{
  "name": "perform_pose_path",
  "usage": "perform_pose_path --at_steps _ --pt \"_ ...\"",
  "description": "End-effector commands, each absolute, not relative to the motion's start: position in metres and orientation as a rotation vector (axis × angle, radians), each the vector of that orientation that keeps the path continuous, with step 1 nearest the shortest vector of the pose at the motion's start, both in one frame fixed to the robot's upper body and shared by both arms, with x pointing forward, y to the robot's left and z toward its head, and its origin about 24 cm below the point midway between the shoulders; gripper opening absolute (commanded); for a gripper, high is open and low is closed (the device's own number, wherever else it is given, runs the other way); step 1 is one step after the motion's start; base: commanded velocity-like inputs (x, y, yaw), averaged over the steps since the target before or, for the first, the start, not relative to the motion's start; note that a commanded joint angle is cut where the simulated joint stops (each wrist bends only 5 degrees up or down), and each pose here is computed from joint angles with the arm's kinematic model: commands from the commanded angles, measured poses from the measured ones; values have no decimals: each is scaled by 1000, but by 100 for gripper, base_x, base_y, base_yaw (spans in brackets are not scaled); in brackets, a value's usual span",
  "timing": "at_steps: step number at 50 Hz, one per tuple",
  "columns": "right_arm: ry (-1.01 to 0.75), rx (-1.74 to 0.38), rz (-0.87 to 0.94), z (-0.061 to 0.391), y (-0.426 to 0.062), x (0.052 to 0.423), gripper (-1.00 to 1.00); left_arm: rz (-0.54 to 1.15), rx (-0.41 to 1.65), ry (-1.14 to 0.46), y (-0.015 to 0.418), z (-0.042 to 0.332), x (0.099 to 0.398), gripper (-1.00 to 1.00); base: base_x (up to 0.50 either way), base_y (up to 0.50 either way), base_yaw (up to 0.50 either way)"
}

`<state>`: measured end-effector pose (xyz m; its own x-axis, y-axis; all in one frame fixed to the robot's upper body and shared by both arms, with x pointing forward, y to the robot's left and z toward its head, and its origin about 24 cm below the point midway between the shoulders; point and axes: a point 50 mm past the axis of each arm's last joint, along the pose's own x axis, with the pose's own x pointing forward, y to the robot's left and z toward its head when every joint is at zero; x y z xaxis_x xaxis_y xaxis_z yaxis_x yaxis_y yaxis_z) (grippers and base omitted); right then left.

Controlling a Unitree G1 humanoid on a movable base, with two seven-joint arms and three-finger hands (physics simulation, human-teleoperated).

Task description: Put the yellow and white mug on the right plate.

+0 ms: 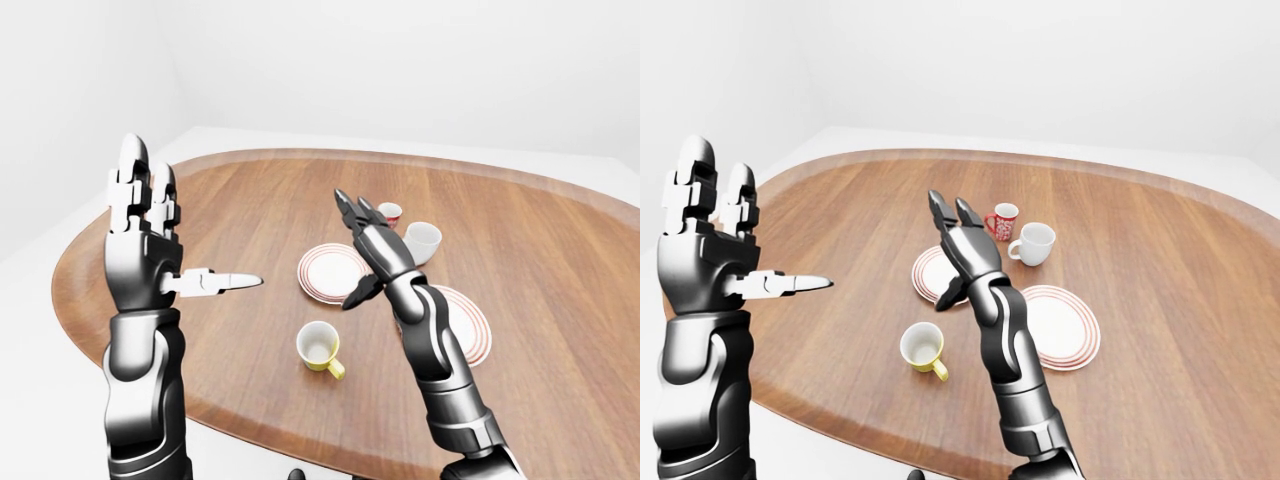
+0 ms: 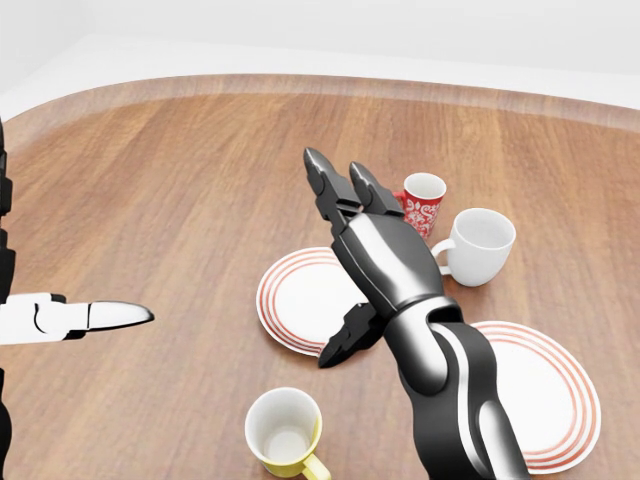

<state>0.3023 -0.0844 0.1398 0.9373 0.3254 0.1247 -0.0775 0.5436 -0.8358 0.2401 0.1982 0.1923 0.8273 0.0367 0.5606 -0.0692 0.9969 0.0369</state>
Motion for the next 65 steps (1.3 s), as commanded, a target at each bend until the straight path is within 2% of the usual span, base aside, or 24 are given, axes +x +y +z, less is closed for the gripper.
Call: perform_pose_path --at_steps 1,46,65 --pt "-259 -954 275 129 -72 303 100 61 55 -602 200 194 240 100 0 0 0" --pt "-167 -936 367 84 -43 280 100 79 51 -626 207 201 242 100 0 0 0" --pt "-59 -927 378 44 -42 271 100 79 51 -628 207 202 242 100 0 0 0"
